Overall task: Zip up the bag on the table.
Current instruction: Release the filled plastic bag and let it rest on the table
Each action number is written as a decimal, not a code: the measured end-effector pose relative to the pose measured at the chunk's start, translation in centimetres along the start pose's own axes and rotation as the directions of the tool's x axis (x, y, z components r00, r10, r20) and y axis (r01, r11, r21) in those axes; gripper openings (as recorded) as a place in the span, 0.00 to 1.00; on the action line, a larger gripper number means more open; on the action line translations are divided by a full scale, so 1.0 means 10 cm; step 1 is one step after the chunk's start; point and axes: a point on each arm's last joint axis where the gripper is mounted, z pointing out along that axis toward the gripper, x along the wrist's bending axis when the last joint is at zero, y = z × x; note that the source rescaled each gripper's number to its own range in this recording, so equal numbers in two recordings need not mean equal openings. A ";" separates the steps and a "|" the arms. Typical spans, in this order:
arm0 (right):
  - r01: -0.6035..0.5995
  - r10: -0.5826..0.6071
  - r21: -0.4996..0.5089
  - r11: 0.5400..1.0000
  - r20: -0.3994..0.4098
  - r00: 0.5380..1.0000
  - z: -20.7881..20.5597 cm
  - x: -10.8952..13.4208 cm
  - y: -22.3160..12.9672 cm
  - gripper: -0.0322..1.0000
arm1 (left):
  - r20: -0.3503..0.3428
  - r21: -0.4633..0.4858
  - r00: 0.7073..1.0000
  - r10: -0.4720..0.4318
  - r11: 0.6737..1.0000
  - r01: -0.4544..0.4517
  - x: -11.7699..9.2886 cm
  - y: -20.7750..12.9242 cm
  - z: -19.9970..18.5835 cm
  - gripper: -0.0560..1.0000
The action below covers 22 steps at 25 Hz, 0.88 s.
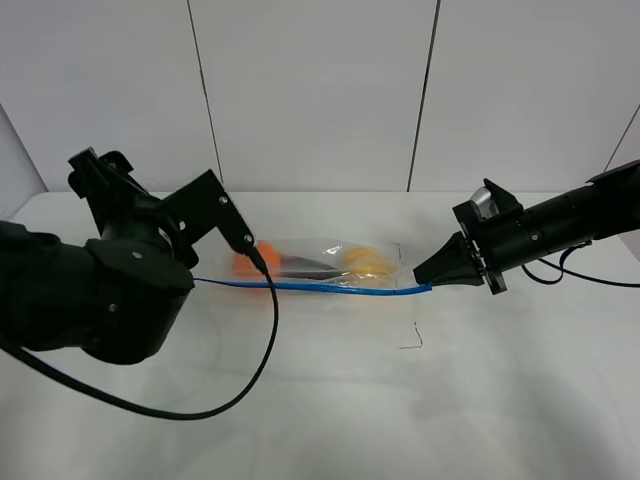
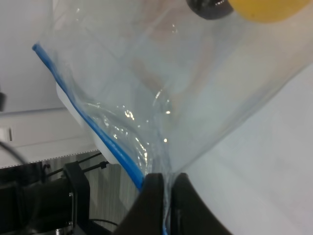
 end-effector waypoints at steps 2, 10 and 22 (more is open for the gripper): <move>0.001 -0.001 0.000 1.000 0.000 1.000 0.00 0.00 0.00 0.03 | 0.020 -0.004 0.999 -0.030 1.000 0.030 0.08 0.08 -0.03 1.00; 0.005 -0.005 0.005 1.000 0.004 1.000 0.00 0.00 0.00 0.03 | 0.230 0.136 0.927 -0.298 0.953 0.272 0.72 0.21 0.11 1.00; 0.014 -0.014 0.007 1.000 0.007 1.000 0.00 -0.01 -0.01 0.03 | 0.323 0.481 0.684 -0.653 0.736 0.476 1.79 -0.65 0.39 1.00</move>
